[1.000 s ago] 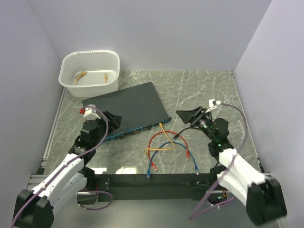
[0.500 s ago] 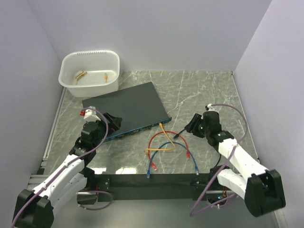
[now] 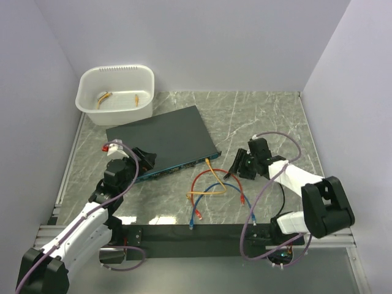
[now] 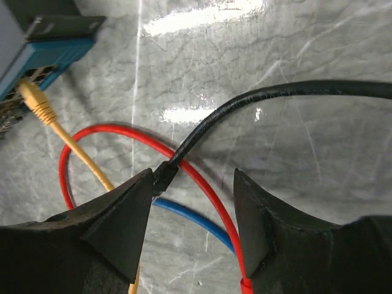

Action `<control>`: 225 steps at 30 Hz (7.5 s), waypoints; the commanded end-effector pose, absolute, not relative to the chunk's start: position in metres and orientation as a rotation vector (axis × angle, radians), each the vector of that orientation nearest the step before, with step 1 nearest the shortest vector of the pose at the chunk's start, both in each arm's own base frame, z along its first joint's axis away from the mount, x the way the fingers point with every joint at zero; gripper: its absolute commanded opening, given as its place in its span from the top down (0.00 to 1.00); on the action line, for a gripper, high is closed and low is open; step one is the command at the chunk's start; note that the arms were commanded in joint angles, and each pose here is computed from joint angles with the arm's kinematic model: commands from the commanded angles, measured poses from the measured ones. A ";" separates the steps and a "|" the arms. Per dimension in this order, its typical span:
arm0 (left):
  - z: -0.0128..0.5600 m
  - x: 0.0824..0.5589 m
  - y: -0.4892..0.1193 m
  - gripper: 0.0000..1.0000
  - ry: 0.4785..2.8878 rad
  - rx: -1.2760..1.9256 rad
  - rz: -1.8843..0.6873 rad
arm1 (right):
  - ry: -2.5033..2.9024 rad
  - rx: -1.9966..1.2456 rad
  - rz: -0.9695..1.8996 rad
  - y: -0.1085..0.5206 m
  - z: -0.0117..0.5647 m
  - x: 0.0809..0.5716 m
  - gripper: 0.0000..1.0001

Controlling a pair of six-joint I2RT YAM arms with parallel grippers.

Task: Insert the plug into the switch port

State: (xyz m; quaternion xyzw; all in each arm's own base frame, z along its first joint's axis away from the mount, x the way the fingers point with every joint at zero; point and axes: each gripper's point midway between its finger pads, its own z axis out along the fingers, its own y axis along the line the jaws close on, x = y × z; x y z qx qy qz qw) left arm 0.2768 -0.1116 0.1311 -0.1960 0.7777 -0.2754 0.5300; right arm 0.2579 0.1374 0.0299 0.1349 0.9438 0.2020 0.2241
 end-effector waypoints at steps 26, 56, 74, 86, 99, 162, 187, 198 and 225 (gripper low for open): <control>0.179 0.295 -0.129 0.08 1.772 -0.362 -0.729 | 2.307 0.232 0.765 0.176 0.110 0.326 1.00; 0.241 0.292 -0.201 0.10 1.707 -0.067 -1.008 | 2.590 0.150 0.340 0.148 0.070 0.275 0.41; 0.226 0.286 -0.183 0.08 1.717 -0.104 -0.915 | 2.743 0.101 0.196 0.151 0.013 0.266 0.65; 0.224 0.287 -0.182 0.08 1.727 -0.109 -0.906 | 2.708 0.085 0.197 0.153 0.029 0.273 0.83; 0.228 0.290 -0.181 0.08 1.735 -0.119 -0.897 | 2.641 0.047 0.221 0.155 0.061 0.282 0.84; 0.258 0.226 -0.376 0.85 1.699 0.449 -1.455 | 1.722 0.021 1.529 0.255 0.281 0.252 1.00; 0.195 0.164 -0.331 1.00 2.149 1.016 -0.938 | 1.942 -0.551 1.330 0.285 0.310 0.281 0.37; 0.220 0.141 -0.288 1.00 2.057 0.979 -0.909 | 2.073 -0.669 1.730 0.306 0.260 0.230 0.39; 0.203 0.139 -0.261 1.00 2.173 0.950 -0.785 | 2.138 -0.871 1.983 0.332 0.236 0.127 0.52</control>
